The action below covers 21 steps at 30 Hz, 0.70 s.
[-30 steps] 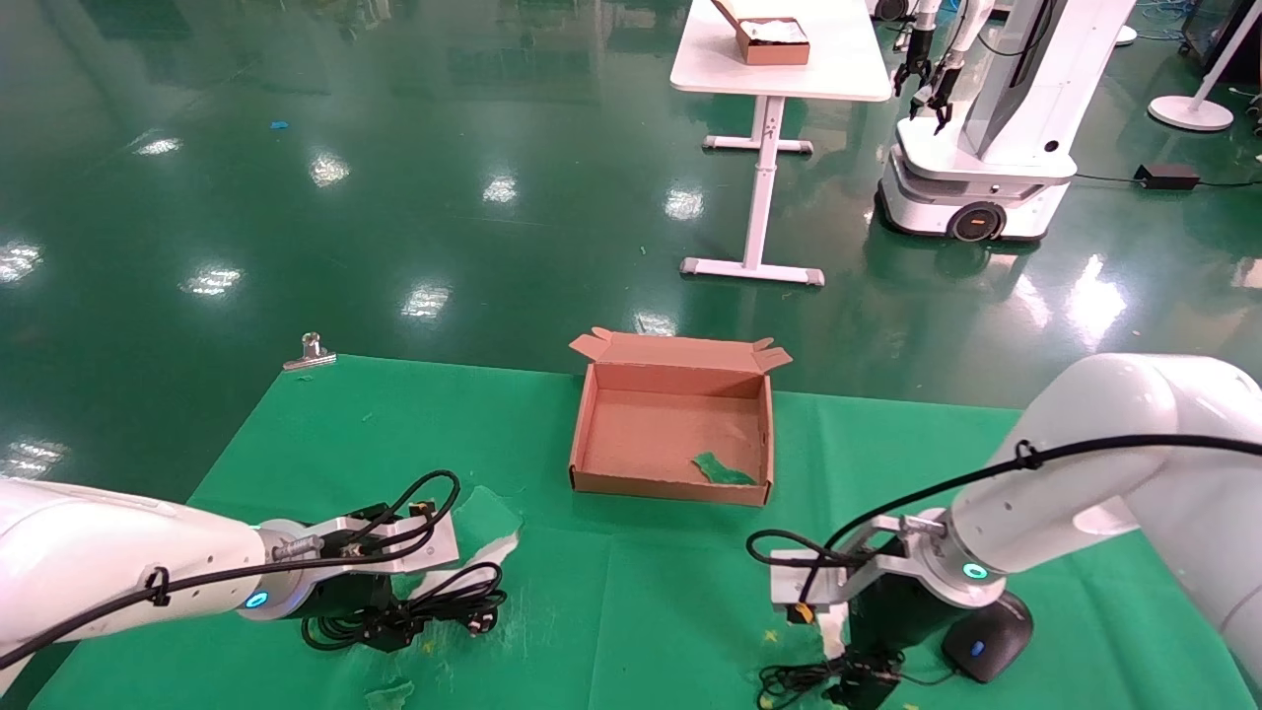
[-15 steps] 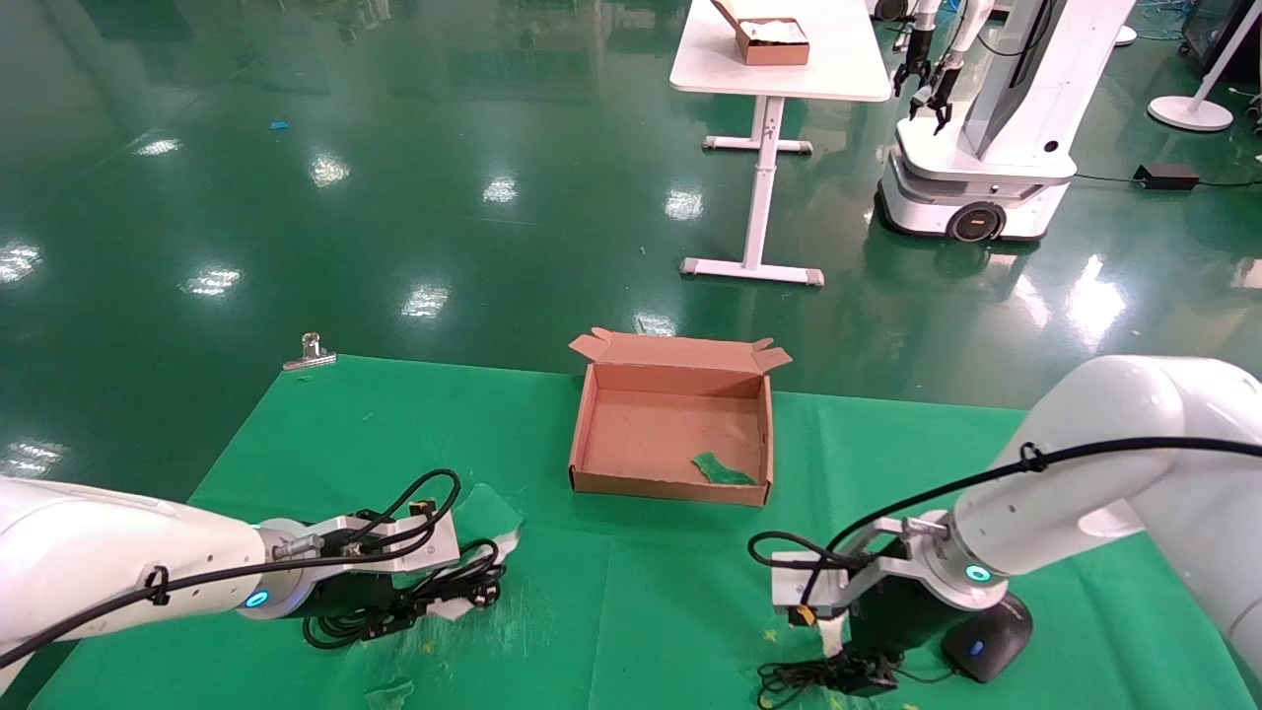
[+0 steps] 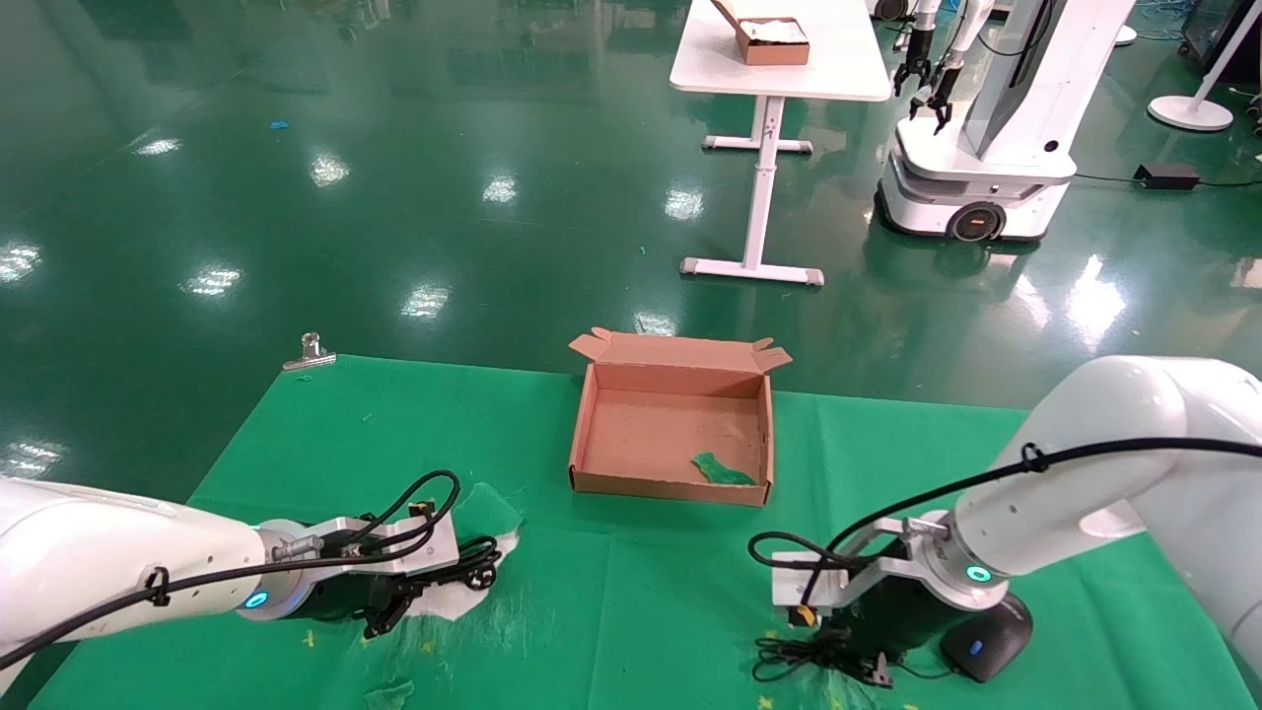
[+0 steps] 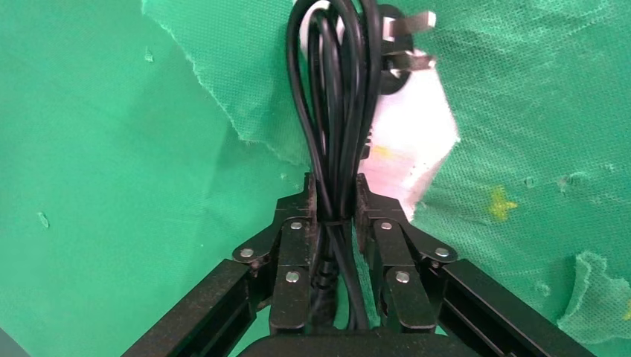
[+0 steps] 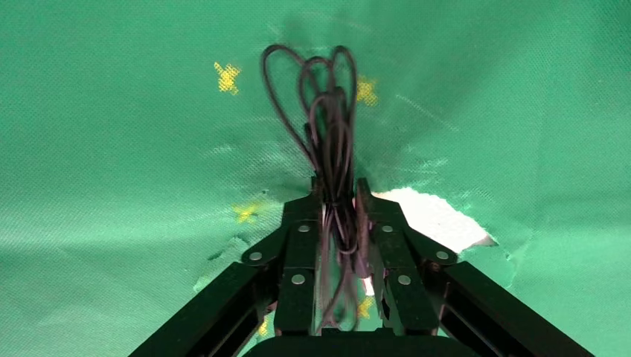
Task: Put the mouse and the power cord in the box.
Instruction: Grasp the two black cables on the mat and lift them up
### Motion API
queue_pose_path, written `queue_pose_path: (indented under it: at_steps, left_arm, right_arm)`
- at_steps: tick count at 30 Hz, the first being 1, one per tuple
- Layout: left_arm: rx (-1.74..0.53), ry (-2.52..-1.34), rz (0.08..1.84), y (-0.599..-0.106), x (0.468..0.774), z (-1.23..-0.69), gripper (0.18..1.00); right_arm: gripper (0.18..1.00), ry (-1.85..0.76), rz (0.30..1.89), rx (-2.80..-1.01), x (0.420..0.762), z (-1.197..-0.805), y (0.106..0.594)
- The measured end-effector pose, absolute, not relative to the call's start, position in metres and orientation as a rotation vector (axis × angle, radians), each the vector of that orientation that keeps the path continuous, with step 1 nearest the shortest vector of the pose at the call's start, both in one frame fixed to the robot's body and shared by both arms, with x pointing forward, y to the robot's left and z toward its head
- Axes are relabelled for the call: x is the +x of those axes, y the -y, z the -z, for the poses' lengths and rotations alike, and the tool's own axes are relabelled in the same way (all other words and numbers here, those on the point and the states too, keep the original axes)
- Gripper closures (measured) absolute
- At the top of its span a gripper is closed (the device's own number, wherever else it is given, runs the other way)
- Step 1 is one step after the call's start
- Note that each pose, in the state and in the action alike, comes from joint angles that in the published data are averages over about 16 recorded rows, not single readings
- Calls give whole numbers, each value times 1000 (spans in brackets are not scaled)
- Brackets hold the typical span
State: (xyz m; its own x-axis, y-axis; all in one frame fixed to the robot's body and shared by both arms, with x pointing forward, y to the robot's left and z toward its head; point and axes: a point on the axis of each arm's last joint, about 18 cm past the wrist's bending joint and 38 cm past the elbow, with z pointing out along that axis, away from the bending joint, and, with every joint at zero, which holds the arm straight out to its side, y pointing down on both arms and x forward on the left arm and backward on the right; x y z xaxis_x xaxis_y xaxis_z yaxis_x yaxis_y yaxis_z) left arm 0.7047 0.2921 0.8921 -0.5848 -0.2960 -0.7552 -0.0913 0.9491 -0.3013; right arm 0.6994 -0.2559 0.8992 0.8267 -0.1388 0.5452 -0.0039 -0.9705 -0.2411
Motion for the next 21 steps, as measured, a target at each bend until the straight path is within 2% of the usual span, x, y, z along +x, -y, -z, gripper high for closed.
queue_pose_path:
  at_steps: [6, 11, 21]
  left_arm:
    - [-272, -2190, 287, -292, 705, -892, 881]
    - [-272, -2190, 287, -292, 705, -892, 912]
    - [-273, -2183, 322, -294, 700, -906, 918]
  right_arm:
    - [896, -110, 855, -2779, 699, -899, 256]
    - [936, -111, 855, -2778, 699, -899, 256]
    - [956, -130, 913, -2748, 697, -925, 265]
